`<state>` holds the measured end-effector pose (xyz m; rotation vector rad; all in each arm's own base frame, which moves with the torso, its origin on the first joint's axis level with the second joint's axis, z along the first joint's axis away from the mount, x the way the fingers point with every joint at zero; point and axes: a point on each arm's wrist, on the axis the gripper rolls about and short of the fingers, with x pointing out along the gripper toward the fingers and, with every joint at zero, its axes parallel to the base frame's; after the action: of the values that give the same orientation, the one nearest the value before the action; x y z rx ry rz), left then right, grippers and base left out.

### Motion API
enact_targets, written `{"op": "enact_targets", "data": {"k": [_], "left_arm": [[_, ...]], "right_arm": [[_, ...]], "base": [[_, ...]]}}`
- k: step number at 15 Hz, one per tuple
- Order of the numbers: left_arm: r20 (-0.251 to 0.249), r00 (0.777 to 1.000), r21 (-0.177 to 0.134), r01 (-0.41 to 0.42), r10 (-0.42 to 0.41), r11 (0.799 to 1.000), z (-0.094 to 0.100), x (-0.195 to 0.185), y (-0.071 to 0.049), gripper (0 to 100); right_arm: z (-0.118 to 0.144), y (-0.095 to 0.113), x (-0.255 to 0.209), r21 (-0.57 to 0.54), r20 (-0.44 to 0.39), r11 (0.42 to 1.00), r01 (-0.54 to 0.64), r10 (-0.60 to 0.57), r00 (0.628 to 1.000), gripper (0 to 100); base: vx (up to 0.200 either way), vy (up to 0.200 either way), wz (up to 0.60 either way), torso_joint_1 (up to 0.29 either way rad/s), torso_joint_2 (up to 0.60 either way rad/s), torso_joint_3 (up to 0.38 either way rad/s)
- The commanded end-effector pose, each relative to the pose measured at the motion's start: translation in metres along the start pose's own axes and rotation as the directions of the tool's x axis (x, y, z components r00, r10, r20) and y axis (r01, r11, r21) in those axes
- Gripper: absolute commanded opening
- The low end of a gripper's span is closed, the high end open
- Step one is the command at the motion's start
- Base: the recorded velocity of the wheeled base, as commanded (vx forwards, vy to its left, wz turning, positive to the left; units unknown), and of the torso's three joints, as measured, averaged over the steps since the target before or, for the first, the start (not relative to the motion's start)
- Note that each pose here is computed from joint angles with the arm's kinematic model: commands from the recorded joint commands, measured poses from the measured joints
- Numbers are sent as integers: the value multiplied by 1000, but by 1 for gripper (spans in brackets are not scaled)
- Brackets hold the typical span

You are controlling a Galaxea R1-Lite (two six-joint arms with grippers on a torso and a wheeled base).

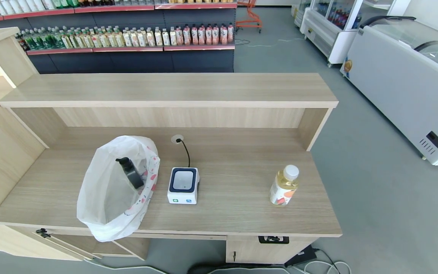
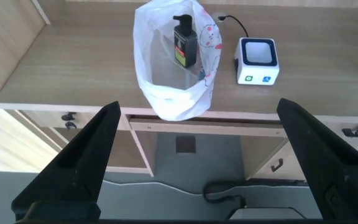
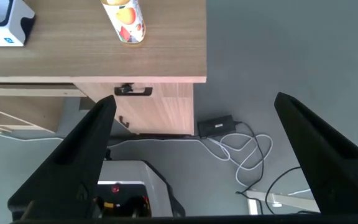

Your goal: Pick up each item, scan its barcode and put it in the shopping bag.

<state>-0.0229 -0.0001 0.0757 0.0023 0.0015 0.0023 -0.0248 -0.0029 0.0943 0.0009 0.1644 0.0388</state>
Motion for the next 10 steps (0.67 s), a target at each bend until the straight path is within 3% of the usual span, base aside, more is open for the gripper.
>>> {"op": "enact_targets", "data": {"k": [1,3,5,8,10], "left_arm": [[0,1000,-1,1,-1,1000,0,0,0,100],[0,1000,-1,-1,1,1000,0,0,0,100],[0,1000,-1,-1,1,1000,0,0,0,100],[0,1000,-1,-1,1,1000,0,0,0,100],[0,1000,-1,-1,1,1000,0,0,0,100]], "right_arm": [[22,1,4,0,-36,1000,-1,1,999,100],[62,2,20,12,-101,1000,-4,5,995,100],[84,4,32,7,-100,998,-68,68,993,100],[75,5,39,-21,-166,994,-108,103,981,100],[66,7,55,-47,-293,997,-55,38,955,100]], "base": [[0,0,0,0,0,0],[0,0,0,0,0,0],[0,0,0,0,0,0],[0,0,0,0,0,0],[0,0,0,0,0,0]]}}
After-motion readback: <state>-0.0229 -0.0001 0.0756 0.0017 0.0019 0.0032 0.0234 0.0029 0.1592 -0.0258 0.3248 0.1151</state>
